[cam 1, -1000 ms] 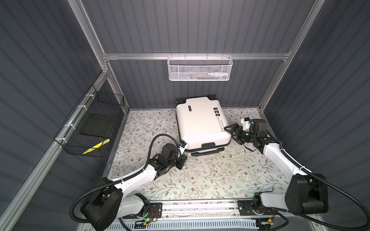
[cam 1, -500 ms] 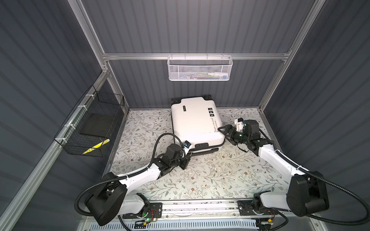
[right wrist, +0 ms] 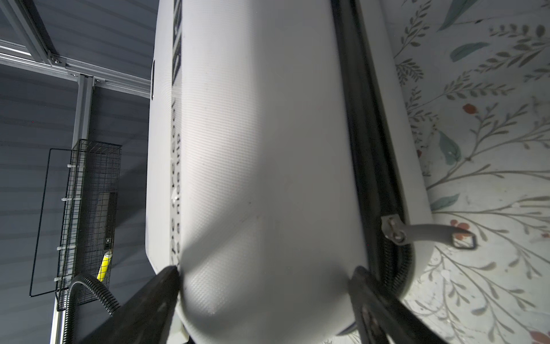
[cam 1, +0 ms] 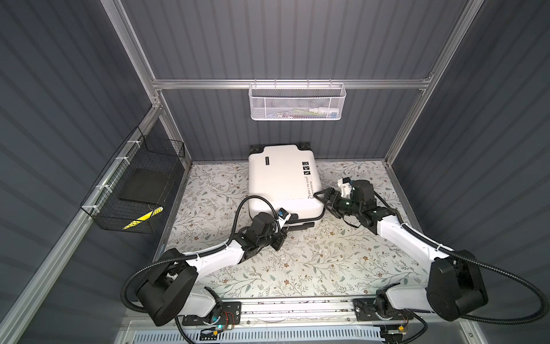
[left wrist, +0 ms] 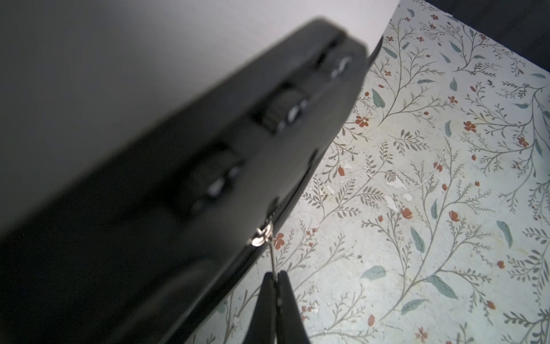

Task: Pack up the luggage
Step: 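Drag the zipper pull with the left gripper while the right gripper braces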

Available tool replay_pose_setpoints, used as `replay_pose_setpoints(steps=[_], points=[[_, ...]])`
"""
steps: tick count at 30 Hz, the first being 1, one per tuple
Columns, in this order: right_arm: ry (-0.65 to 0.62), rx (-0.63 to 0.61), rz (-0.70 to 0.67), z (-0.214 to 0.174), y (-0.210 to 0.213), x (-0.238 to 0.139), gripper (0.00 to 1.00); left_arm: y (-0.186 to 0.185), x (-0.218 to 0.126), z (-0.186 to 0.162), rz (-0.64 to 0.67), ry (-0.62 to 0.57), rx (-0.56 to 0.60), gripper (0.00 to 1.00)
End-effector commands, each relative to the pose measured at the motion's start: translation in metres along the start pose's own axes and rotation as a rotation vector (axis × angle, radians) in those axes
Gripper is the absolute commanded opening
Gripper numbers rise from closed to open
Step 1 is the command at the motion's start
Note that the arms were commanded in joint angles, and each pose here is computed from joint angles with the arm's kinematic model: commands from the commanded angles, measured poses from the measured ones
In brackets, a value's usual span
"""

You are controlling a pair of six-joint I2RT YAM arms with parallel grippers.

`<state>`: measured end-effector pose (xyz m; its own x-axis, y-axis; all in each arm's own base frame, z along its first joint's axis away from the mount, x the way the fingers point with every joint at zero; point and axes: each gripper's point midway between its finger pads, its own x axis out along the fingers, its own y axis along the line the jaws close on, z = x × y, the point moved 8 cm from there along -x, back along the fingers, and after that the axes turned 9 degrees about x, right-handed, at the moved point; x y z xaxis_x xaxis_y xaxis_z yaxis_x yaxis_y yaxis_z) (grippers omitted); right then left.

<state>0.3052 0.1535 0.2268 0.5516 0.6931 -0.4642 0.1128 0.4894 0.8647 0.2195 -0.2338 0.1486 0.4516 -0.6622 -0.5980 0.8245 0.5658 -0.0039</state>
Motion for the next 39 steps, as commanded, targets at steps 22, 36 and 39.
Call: replay_pose_setpoints(steps=[22, 36, 39], points=[[0.277, 0.058, -0.020, -0.052, -0.014, 0.026, 0.88, -0.046, 0.014, 0.060, -0.181, -0.189, 0.179, 0.00], [0.307, 0.036, -0.016, -0.064, 0.000, 0.038, 0.88, -0.072, 0.037, 0.073, -0.227, -0.215, 0.203, 0.00], [0.302, 0.034, -0.017, -0.064, 0.001, 0.037, 0.88, -0.074, 0.041, 0.077, -0.225, -0.231, 0.201, 0.00]])
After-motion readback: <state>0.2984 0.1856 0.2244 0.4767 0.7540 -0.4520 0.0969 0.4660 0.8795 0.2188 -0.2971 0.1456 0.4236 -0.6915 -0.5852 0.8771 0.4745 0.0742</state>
